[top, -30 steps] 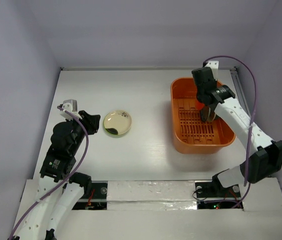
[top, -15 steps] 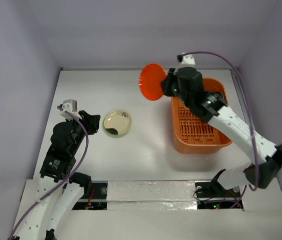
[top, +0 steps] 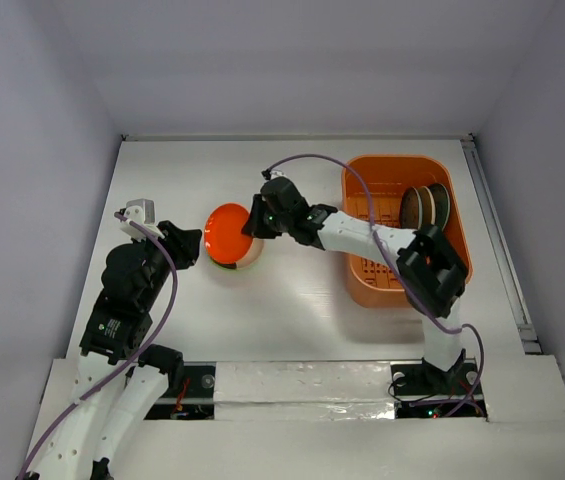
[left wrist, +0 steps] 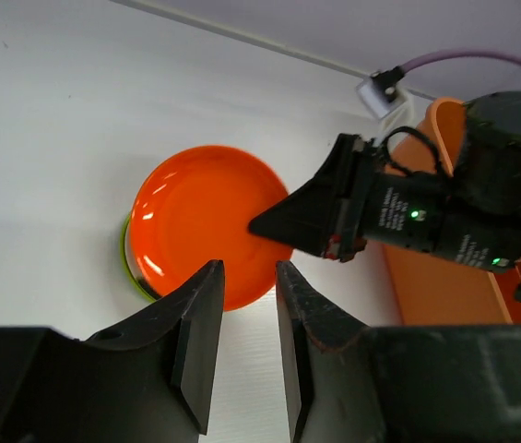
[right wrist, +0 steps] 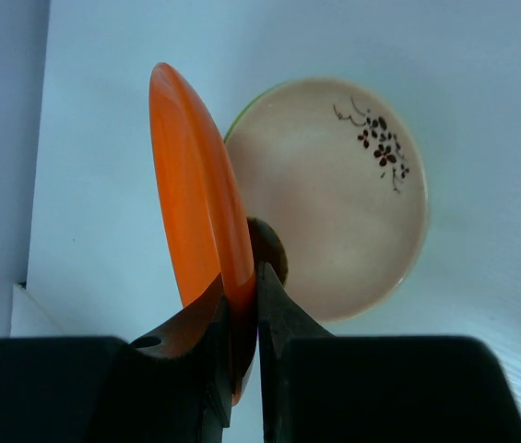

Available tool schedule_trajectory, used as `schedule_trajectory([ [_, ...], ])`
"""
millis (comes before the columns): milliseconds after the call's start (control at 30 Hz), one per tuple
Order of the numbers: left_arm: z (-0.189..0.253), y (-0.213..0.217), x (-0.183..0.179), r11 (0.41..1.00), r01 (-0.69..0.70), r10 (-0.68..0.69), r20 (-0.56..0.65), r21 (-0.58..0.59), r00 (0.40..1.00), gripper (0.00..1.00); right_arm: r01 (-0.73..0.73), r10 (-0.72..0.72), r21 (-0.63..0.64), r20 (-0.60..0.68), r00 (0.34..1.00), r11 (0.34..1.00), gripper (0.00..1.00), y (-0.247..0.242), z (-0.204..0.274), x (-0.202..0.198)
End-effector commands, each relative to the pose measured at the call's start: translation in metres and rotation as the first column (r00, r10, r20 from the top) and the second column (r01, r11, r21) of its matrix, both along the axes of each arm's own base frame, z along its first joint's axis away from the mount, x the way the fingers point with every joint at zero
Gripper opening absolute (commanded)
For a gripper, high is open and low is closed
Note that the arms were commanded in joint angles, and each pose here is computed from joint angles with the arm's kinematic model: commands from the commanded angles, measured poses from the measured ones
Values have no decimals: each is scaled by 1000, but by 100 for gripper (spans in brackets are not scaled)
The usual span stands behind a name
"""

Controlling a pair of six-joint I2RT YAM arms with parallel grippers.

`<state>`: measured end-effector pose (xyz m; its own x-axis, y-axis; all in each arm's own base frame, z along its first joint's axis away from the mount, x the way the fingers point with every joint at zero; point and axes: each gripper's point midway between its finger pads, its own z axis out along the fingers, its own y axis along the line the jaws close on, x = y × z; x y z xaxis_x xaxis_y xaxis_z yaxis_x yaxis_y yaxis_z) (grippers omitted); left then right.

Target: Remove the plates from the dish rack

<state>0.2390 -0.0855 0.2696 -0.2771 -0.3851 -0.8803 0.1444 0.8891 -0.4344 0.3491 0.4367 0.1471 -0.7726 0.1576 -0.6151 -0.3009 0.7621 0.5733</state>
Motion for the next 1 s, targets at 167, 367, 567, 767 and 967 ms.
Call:
schedule_trajectory([
  [167,6,-5,1,1000,26,-25,30,-9,999,26,32,-26,127,-53,998,991,15,23,-17,0],
  [367,6,-5,1,1000,28,-28,30,-11,999,27,79,-75,57,-70,995,995,32,9,-39,1],
  [567,6,-5,1,1000,27,-26,31,-11,999,27,102,-103,-29,-20,995,994,67,-7,-32,6],
  [767,8,-5,0,999,31,-31,36,-13,999,27,150,-133,-197,96,987,969,88,-46,1,11],
  [967,8,-6,0,999,33,-32,38,-14,999,27,337,-248,-314,291,924,888,32,-117,63,15],
])
